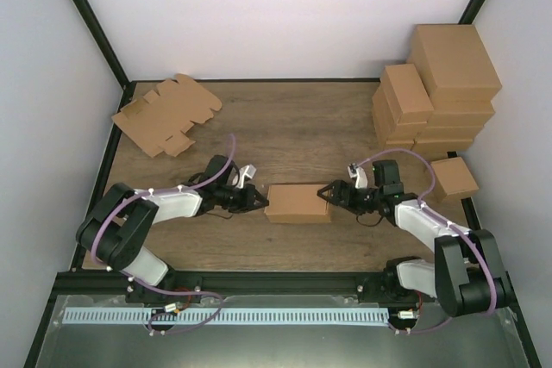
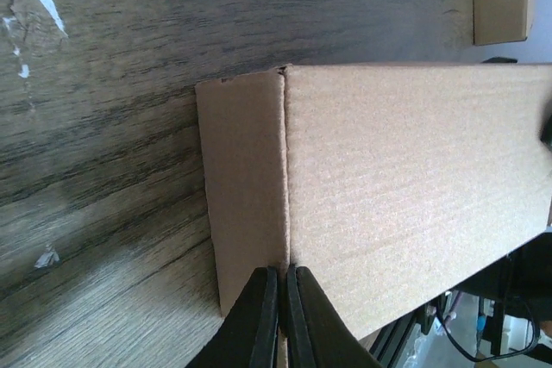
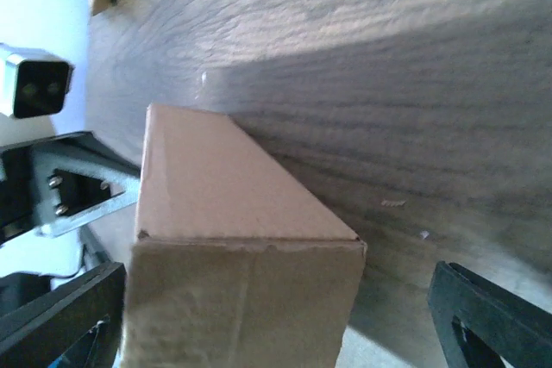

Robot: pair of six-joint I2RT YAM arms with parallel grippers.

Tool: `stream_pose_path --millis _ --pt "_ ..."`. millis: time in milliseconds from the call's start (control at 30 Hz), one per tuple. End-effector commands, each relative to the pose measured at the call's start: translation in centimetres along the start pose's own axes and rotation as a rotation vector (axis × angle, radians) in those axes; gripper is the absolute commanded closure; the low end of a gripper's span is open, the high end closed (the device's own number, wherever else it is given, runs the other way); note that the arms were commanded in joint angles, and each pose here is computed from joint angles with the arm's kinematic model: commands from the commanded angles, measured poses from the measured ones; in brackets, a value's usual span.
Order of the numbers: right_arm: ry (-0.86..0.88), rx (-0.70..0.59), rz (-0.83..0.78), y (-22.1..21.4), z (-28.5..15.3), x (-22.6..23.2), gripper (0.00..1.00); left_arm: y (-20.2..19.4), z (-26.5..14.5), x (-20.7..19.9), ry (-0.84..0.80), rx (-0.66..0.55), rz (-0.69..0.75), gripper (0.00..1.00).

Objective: Fold the paper box

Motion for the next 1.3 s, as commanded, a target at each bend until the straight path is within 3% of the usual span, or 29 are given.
stream_pose_path --millis 0,267,500,833,933,1067,1267 --pt "0.171 0.048 0.010 -0.8 -0.7 0.9 0.02 -1.9 0.1 2.3 0.091 0.035 -0.059 0.96" --pt "0.311 0.122 0.101 -2.5 -1.7 2.2 0.08 -1.8 0.0 1.9 0.075 0.033 -0.048 0.96" --pt "0.324 0.104 0.090 -2.1 -2.2 3.0 0.29 -1.6 -0.1 1.5 0.054 0.038 -0.034 0.96" --pt "0.311 0.133 0.097 -1.5 -1.5 2.6 0.23 -1.0 -0.6 0.4 0.042 0.025 0.000 0.96" --pt "0.311 0.132 0.095 -1.4 -1.5 2.7 0.33 -1.0 -0.6 0.3 0.036 0.026 0.002 0.94" --pt "0.314 0.125 0.094 -1.2 -1.7 2.9 0.48 -0.8 -0.9 -0.5 0.013 0.020 0.012 0.87" --pt "0.283 0.063 0.086 -0.1 -2.2 3.7 0.52 1.3 -3.3 -3.6 0.037 -0.059 0.103 0.50"
Point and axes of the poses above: each gripper's point midway between its finger pads, its own z axis out along the fingers, its own x axis along the line the jaws close on, y = z × x, the point moved 8 cm from there along -z, back along the fingers, and after that the axes turned 4 degrees about z, right-handed, at the moved point
